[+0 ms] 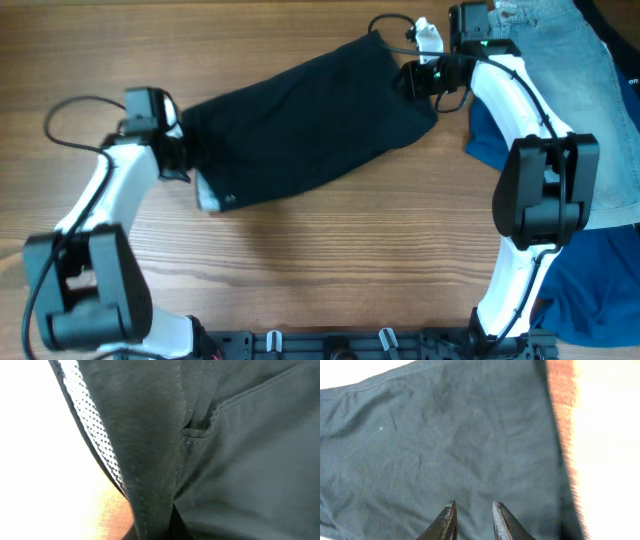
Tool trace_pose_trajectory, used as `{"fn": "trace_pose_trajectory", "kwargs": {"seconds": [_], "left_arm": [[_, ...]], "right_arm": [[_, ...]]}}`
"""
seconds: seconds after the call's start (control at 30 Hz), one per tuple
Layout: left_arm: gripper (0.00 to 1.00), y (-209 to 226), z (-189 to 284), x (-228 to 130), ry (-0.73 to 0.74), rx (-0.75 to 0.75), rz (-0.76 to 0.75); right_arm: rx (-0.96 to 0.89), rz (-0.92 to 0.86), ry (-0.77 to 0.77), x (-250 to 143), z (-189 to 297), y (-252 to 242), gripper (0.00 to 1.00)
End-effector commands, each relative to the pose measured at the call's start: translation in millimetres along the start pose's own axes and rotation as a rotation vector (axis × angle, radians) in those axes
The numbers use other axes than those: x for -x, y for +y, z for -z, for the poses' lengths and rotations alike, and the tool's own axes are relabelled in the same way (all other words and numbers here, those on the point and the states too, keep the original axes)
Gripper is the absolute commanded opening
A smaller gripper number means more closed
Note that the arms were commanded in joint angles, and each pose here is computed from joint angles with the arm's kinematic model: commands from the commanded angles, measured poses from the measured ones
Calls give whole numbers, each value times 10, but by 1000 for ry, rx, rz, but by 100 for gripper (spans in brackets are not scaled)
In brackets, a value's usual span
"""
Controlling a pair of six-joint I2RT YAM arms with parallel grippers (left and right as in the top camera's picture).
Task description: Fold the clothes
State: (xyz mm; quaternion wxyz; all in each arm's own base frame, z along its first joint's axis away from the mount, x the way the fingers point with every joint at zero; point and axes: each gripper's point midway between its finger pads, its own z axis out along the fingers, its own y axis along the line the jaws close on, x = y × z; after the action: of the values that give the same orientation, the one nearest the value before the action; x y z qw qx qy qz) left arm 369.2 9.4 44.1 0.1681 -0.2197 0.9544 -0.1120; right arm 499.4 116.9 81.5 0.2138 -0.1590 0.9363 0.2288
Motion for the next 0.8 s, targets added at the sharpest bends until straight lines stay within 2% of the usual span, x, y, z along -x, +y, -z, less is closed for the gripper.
{"fn": "trace_pose_trajectory", "kwargs": {"seconds": [0.0,0.23,0.37,0.5,0.67,0.77], "left_arm": [[4,-136,598,455,-117,-6,-60],[4,-81,1021,621,-112,66,-123],[4,-69,1356,915,-210,144,-160],[4,-144,1449,1075,-265,132,-188],[4,-579,1321,1176,-297,-37,-194],[4,-921,1062,1099,-260,-100,-187]], "right_arm": [[42,10,5,53,64,174,24],[104,55,61,-57,-43,500,23],[114,43,60,-54,-135,610,16],[141,38,65,-65,-151,701,12],[148,14,67,-67,-150,717,11],[147,6,64,-56,-149,713,9]]}}
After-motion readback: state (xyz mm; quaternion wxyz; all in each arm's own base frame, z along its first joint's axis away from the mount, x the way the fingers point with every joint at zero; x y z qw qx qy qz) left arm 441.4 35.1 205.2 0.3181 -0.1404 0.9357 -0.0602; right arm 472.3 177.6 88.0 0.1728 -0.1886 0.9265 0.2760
